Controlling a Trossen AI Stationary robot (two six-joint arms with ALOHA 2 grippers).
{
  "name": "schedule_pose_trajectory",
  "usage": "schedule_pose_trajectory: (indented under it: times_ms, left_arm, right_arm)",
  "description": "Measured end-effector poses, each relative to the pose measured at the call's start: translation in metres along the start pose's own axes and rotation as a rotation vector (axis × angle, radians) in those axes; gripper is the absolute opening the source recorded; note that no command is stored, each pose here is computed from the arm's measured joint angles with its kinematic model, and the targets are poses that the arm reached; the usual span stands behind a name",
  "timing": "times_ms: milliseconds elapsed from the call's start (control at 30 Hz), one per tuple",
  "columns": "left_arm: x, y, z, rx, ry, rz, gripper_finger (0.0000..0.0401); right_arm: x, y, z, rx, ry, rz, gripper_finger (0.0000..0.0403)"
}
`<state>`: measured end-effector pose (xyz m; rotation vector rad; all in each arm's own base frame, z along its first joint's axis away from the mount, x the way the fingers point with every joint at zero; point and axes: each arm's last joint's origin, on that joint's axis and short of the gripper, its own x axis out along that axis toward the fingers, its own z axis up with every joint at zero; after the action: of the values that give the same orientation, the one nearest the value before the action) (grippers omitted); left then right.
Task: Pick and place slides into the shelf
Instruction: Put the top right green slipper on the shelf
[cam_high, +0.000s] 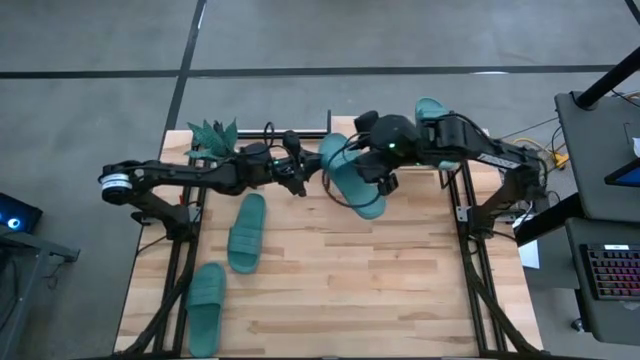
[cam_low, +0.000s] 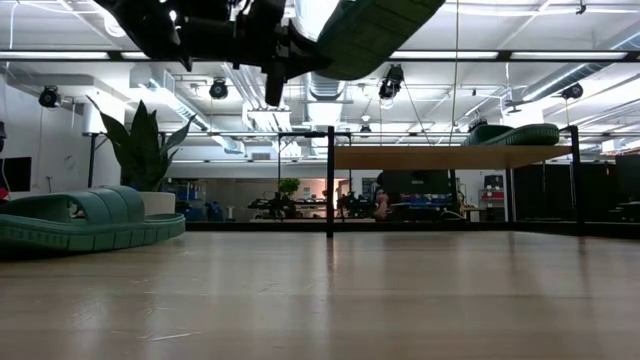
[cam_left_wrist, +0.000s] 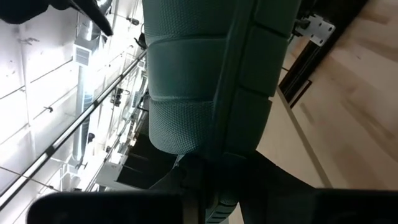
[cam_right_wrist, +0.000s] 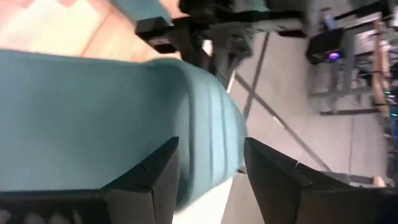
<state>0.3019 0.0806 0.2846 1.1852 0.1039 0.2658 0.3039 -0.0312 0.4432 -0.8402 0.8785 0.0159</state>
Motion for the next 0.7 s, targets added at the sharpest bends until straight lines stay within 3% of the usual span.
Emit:
schedule_pose_trajectory:
  times_ms: [433, 700]
  left_arm:
    - [0.003, 0.002, 0.001, 0.001, 0.009, 0.017, 0.0035]
    - [0.003, 0.002, 0.003, 0.004, -0.008, 0.013, 0.0034]
  right_arm:
    - [0.017, -0.009, 0.003, 0.062, 0.119, 0.095, 0.0168]
    - [0.018, -0.01, 0.002, 0.045, 0.128, 0.071, 0.0154]
